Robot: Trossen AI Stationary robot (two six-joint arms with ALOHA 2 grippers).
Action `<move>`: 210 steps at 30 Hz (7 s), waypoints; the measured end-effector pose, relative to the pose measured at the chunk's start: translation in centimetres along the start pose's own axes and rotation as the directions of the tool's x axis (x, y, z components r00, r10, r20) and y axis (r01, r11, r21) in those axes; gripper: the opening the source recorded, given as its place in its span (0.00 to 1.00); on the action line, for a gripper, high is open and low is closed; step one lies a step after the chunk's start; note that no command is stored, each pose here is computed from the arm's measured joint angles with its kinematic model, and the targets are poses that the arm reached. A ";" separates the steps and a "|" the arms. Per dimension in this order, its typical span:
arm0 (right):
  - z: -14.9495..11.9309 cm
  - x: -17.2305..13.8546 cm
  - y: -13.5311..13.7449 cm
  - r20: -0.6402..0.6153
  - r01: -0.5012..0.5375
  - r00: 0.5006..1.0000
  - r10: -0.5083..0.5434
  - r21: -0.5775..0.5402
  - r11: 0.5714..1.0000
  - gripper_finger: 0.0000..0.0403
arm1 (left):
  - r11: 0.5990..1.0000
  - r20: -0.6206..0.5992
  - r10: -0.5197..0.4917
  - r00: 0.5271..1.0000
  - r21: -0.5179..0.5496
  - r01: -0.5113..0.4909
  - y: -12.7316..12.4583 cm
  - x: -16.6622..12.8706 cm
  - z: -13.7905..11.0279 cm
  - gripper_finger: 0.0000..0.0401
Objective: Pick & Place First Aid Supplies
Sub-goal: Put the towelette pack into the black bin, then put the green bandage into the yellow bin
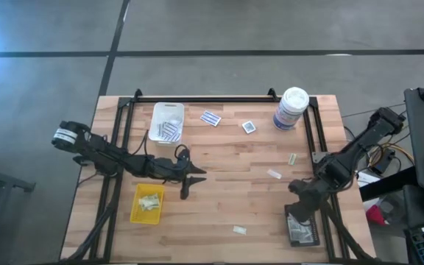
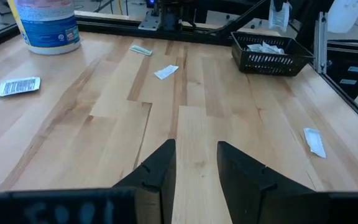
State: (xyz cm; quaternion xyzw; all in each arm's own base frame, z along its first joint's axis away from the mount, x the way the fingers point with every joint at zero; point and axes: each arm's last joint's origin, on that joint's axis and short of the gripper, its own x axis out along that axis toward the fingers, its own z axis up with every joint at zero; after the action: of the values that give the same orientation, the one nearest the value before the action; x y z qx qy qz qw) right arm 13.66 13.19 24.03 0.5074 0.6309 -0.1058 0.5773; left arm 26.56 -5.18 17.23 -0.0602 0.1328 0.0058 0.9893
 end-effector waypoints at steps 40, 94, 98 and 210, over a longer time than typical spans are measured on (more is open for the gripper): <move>-1.4 5.0 0.8 -0.036 0.127 0.992 -0.125 0.076 0.989 0.23 | 0.987 0.052 -0.005 0.999 0.160 -0.004 -0.3 0.5 1.7 0.27; 9.6 -0.8 1.8 0.894 0.376 0.448 -0.024 -0.164 0.912 0.23 | 0.985 -0.131 0.039 0.991 -0.164 -0.060 0.3 0.5 -0.2 0.27; 11.7 -0.9 1.4 0.901 0.421 0.420 -0.110 -0.086 0.903 0.22 | 0.980 -0.142 0.040 0.989 -0.185 -0.067 0.3 0.4 -0.3 0.27; 17.6 7.4 1.5 0.533 0.275 0.806 -0.256 0.045 0.960 0.07 | 0.989 -0.228 -0.043 0.973 -0.149 0.009 1.9 9.2 -2.7 0.28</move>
State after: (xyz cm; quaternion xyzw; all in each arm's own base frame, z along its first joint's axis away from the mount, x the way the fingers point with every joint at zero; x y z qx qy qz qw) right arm 27.08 5.06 13.02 0.3548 0.5118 -0.3115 0.7178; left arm 34.63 -3.70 12.00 -0.1349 0.2453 -0.0043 0.9600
